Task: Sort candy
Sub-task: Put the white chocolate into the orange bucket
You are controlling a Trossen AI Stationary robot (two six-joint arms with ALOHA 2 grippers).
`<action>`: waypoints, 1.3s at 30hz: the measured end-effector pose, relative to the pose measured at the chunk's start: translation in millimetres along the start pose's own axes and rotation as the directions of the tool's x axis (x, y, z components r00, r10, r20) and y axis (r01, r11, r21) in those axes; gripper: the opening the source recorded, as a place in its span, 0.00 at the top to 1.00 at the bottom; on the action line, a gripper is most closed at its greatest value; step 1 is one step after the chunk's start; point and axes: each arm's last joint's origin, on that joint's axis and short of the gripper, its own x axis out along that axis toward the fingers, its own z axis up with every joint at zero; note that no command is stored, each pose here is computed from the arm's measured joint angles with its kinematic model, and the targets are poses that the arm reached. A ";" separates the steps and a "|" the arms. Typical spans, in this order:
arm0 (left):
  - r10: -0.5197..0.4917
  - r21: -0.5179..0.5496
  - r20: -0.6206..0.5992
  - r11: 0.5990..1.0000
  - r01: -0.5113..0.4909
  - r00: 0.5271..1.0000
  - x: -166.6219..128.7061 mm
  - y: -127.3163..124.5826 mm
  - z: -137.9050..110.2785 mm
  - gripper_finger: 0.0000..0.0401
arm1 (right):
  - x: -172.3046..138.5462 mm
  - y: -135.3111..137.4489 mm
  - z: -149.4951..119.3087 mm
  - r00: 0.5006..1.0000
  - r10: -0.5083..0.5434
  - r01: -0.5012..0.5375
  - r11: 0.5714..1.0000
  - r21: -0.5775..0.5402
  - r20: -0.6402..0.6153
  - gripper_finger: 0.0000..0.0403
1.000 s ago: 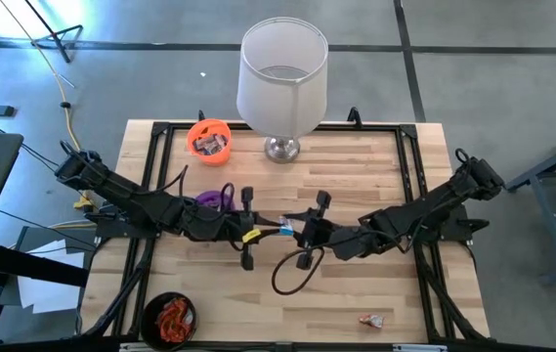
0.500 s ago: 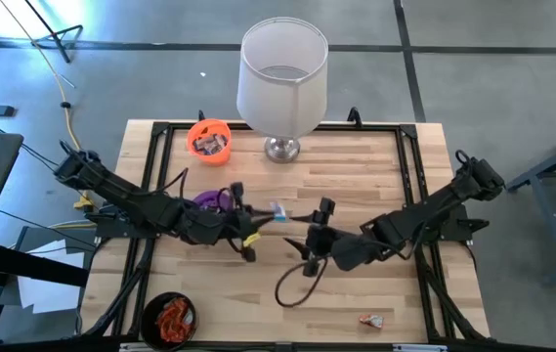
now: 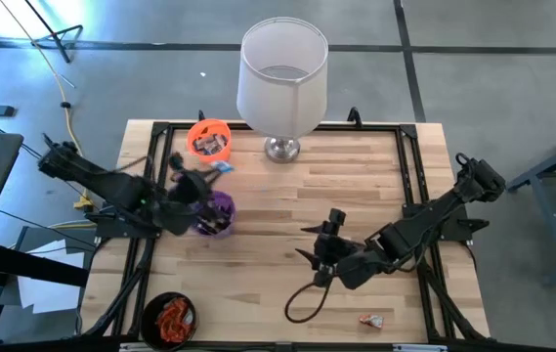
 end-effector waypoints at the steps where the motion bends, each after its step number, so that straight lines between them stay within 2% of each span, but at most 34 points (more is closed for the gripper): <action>1: 0.016 -0.026 -0.017 1.000 -0.016 1.000 -1.1 8.7 -3.8 1.00 | 0.1 -0.5 -1.0 1.000 -0.004 0.004 1.000 0.011 -0.008 0.44; 6: 0.127 -0.131 -0.080 0.982 -0.137 0.989 -0.8 52.1 -16.4 1.00 | 0.2 -1.3 -3.2 1.000 -0.009 0.009 1.000 0.026 -0.025 0.44; 12: 0.296 -0.129 -0.163 0.939 -0.317 0.941 16.7 88.9 -18.6 1.00 | 1.1 -2.3 -2.8 1.000 -0.011 0.012 1.000 0.027 -0.026 0.44; 14: 0.313 -0.128 -0.209 0.930 -0.343 0.926 26.5 98.9 -18.6 1.00 | 2.1 -3.3 -2.5 1.000 -0.015 0.016 0.999 0.030 -0.027 0.44; 18: 0.235 -0.173 -0.272 0.942 -0.288 0.933 48.7 117.5 -16.5 1.00 | 4.0 -5.3 -1.9 0.999 -0.022 0.023 0.999 0.033 -0.028 0.44; 22: 0.133 -0.224 -0.281 0.954 -0.200 0.950 72.7 131.6 -15.6 1.00 | 6.4 -7.8 -1.3 0.999 -0.031 0.033 0.998 0.051 -0.030 0.44; 24: 0.120 -0.239 -0.306 0.950 -0.198 0.945 83.1 138.1 -18.7 1.00 | 6.8 -8.4 -1.1 0.999 -0.033 0.035 0.997 0.073 -0.030 0.44; 27: 0.089 -0.256 -0.386 0.946 -0.200 0.918 97.1 144.0 -28.5 1.00 | 6.9 -8.6 -1.1 0.999 -0.034 0.036 0.996 0.084 -0.031 0.44; 31: 0.024 -0.233 -0.496 0.959 -0.160 0.868 115.3 145.1 -42.3 1.00 | 6.8 -8.6 -1.5 0.999 -0.034 0.037 0.996 0.080 -0.034 0.44; 35: -0.016 -0.201 -0.552 0.973 -0.114 0.833 134.1 140.5 -50.0 1.00 | 6.9 -8.8 -1.9 0.999 -0.036 0.038 0.997 0.072 -0.037 0.44; 39: -0.008 -0.166 -0.594 0.980 -0.113 0.804 147.5 137.1 -56.0 1.00 | 6.8 -9.2 -2.9 0.998 -0.038 0.041 0.997 0.070 -0.045 0.44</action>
